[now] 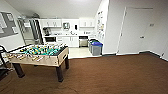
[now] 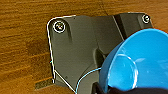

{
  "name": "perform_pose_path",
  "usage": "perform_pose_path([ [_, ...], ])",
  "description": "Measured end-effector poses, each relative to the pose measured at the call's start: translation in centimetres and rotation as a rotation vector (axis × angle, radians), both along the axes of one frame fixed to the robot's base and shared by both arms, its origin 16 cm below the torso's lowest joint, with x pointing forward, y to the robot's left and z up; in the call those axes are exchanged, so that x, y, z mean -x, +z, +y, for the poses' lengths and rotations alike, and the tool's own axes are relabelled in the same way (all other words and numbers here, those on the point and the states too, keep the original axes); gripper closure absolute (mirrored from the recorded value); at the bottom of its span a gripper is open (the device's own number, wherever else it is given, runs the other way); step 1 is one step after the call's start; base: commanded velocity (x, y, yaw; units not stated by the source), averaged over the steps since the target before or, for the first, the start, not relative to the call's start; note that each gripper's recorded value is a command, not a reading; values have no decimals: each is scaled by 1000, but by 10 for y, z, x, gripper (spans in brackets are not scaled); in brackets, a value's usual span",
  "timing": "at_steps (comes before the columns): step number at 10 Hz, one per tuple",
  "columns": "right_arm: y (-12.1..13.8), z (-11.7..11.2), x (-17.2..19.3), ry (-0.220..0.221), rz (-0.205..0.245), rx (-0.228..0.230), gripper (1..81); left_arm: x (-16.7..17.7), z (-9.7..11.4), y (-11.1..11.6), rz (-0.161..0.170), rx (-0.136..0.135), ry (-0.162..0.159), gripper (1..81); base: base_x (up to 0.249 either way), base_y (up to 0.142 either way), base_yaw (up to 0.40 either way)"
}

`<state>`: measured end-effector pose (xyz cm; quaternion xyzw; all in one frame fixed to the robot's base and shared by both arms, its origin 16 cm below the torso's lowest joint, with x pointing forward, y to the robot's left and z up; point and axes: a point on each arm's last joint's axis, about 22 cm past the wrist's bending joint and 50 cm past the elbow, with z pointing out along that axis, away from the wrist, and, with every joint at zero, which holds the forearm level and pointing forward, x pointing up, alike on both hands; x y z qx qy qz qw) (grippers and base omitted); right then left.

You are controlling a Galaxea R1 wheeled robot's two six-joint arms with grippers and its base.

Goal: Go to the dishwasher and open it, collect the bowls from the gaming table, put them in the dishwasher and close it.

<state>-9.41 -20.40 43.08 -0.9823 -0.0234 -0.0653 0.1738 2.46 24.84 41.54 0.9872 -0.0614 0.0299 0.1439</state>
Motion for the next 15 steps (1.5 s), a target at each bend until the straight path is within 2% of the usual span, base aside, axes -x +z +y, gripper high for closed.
perform_pose_path([
  [15,0,5,-4,14,-10,-4,811,2,-4,0,4,4,0,811,150,0,0],
])
